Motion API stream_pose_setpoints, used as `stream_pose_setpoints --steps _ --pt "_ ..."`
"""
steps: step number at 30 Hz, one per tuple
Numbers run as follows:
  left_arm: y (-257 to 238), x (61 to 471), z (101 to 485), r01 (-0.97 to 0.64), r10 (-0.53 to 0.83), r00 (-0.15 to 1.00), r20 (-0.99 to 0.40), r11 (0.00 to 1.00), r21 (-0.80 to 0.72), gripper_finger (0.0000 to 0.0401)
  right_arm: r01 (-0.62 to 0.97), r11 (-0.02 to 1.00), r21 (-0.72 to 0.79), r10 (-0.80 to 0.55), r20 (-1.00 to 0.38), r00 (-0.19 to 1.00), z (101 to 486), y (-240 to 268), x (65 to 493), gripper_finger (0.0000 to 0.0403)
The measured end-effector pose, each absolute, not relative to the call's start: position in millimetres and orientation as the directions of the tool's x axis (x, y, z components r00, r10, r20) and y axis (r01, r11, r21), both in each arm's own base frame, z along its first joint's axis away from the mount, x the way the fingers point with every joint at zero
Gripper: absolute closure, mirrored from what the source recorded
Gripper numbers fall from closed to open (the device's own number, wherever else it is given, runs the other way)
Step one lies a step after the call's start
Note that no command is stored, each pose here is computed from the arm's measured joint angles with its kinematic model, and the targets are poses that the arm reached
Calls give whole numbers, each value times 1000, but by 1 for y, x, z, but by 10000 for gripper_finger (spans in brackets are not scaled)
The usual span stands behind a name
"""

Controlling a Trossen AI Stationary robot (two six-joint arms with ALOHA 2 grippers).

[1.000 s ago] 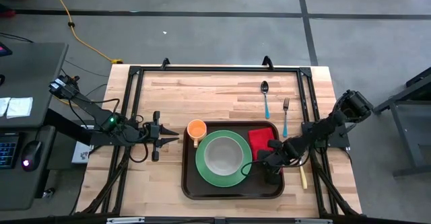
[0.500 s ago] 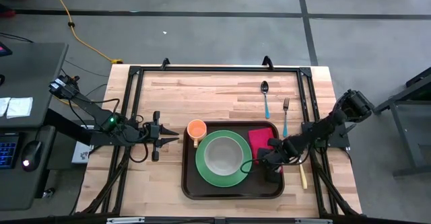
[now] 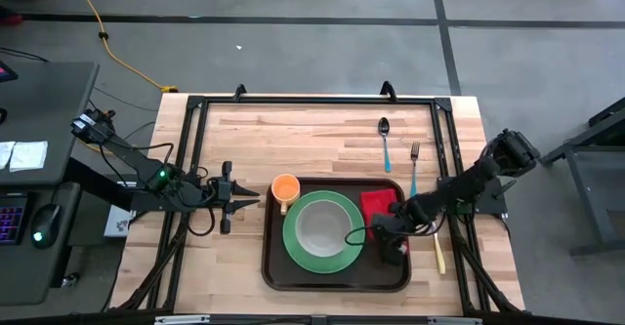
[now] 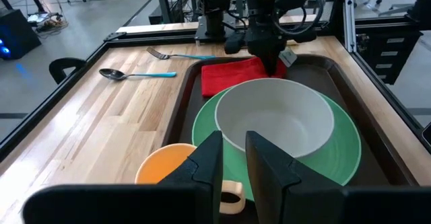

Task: Set up tray
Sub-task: Put the red table napkin on the black tray to the right of the green plate

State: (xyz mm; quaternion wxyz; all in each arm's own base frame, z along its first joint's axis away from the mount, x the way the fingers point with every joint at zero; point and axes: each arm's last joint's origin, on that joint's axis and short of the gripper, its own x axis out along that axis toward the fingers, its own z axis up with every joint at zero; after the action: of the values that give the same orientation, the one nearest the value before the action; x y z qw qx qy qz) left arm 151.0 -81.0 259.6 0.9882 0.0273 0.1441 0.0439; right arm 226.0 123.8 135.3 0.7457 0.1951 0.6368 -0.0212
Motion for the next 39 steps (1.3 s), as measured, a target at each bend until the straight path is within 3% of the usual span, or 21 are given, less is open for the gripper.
stream_pose_setpoints --steps 19,24,31,39 --pt "-81 151 258 -78 97 951 -293 994 75 304 325 876 357 280 -924 261 170 97 222 402" --pt "-81 151 258 -78 98 950 -296 994 78 304 303 855 422 348 -898 269 172 100 225 403" --pt "-81 151 258 -78 98 950 -297 994 79 304 351 779 520 483 -854 191 173 107 222 403" --pt "-81 151 258 -78 98 950 -297 994 79 304 440 770 462 497 -867 42 171 128 201 403"
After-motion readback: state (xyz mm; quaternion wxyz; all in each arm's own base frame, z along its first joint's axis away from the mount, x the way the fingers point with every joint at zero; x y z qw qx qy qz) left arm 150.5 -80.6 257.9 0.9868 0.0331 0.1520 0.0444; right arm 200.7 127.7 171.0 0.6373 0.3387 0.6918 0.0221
